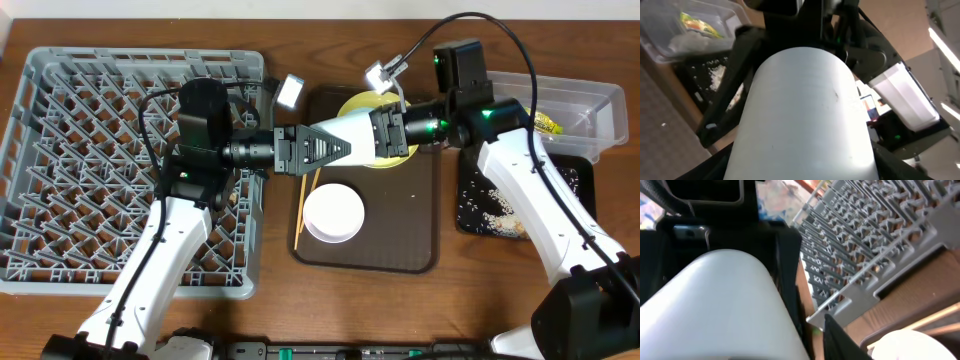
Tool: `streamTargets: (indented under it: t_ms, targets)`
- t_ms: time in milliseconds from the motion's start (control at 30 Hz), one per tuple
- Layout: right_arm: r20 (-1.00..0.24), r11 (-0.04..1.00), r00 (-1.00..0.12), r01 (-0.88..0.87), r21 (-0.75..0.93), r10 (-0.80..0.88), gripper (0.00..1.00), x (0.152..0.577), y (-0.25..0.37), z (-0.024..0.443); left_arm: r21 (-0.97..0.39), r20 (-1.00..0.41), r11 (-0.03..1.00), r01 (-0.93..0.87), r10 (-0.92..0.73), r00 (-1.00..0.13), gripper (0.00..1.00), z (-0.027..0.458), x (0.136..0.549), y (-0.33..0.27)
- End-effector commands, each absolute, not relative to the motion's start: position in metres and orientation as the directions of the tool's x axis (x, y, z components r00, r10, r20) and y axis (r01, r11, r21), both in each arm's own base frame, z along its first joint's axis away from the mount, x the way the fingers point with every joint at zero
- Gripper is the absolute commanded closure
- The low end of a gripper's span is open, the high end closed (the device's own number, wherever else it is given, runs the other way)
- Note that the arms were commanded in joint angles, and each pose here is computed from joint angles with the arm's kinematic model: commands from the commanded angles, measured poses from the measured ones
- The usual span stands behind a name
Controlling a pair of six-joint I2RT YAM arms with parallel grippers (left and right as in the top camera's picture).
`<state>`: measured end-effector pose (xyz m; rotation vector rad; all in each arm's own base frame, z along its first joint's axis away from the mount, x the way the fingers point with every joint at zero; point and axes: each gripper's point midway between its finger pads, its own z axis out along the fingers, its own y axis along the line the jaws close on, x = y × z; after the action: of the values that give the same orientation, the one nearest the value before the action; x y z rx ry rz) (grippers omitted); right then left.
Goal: Sort waste into correct bins and load items into the dishwasher
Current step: 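Pass the white cup from the right gripper to the left gripper, then carry the white cup with the left gripper and set it in the rack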
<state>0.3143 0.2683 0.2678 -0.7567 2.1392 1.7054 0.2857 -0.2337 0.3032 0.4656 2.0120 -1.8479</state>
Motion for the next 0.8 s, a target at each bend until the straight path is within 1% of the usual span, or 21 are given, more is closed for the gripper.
streamTargets:
  t_ms: [0,133,267,300,367,600,767]
  targets:
    - [-0.534,0.244,-0.814,-0.579,0.778,-0.228,0.70,0.318,0.265,0.251,-0.832,-0.545,0.156,0.532,-0.052,-0.837,0.94,0.301,0.298,-0.233]
    - [-0.492,0.331,-0.839,-0.544,0.771,-0.232,0.66,0.321,0.253,0.235,-0.829,-0.531,0.256,0.498,-0.081,-0.843,0.94,0.280,0.308,-0.228]
    - [-0.462,0.386,-0.855,-0.518,0.763,-0.235,0.59,0.321,0.237,0.224,-0.809,-0.541,0.325,0.490,-0.084,-0.837,0.94,0.266,0.313,-0.222]
    - [-0.452,0.403,-0.861,-0.508,0.761,-0.232,0.57,0.322,0.231,0.221,-0.806,-0.541,0.336,0.487,-0.087,-0.836,0.94,0.264,0.315,-0.220]
    - [-0.421,0.453,-0.881,-0.472,0.756,-0.215,0.53,0.325,0.218,0.214,-0.805,-0.533,0.365,0.467,-0.101,-0.840,0.94,0.258,0.319,-0.213]
    - [-0.357,0.587,-0.921,-0.378,0.716,-0.158,0.52,0.336,0.178,0.195,-0.806,-0.513,0.419,0.417,-0.143,-0.847,0.94,0.248,0.328,-0.186]
    - [-0.279,0.698,-0.951,-0.288,0.656,-0.130,0.51,0.334,0.149,0.176,-0.731,-0.511,0.611,0.303,-0.196,-0.837,0.94,0.217,0.339,-0.144]
